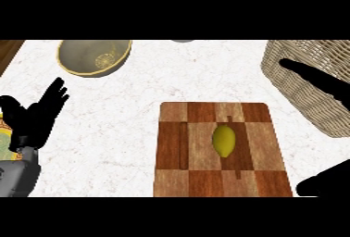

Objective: Pick the lemon from the cutting board and place it in the basket

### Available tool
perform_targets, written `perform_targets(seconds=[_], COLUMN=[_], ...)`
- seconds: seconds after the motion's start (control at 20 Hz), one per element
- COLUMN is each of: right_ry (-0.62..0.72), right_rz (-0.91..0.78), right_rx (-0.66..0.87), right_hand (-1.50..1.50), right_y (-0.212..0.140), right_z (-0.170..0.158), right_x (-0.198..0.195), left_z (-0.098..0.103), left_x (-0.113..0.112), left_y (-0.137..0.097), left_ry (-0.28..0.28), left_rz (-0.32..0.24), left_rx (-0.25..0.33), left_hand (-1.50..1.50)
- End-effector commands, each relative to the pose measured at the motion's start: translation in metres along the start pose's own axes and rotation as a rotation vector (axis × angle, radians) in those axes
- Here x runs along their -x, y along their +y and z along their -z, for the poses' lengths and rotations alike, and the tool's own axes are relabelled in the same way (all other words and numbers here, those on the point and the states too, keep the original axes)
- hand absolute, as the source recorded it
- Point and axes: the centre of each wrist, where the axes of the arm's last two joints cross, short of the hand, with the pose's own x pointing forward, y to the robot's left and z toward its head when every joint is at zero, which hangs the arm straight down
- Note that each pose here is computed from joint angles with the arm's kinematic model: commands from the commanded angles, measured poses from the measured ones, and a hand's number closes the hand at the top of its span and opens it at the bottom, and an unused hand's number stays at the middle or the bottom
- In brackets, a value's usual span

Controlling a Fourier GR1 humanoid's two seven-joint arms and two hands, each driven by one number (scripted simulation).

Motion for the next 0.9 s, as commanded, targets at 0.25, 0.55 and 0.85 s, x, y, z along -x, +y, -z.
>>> perform_targets(seconds=[0.25,0.55,0.85], right_ry=[0.026,-0.019,0.067], right_rz=[0.007,0.126,0.066], right_rx=[0.091,0.16,0.061], right_hand=[-1.5,-1.5,-1.5], right_y=[0.076,0.119,0.143], right_z=[0.014,0.05,0.082], right_x=[0.029,0.05,0.064], left_z=[0.001,0.004,0.007], left_x=[-0.002,-0.012,0.004], left_y=[-0.004,-0.011,0.001], left_ry=[-0.002,0.007,0.017], left_rz=[-0.009,-0.001,-0.004], left_rx=[0.026,0.028,0.033], left_hand=[0.0,0.0,0.0])
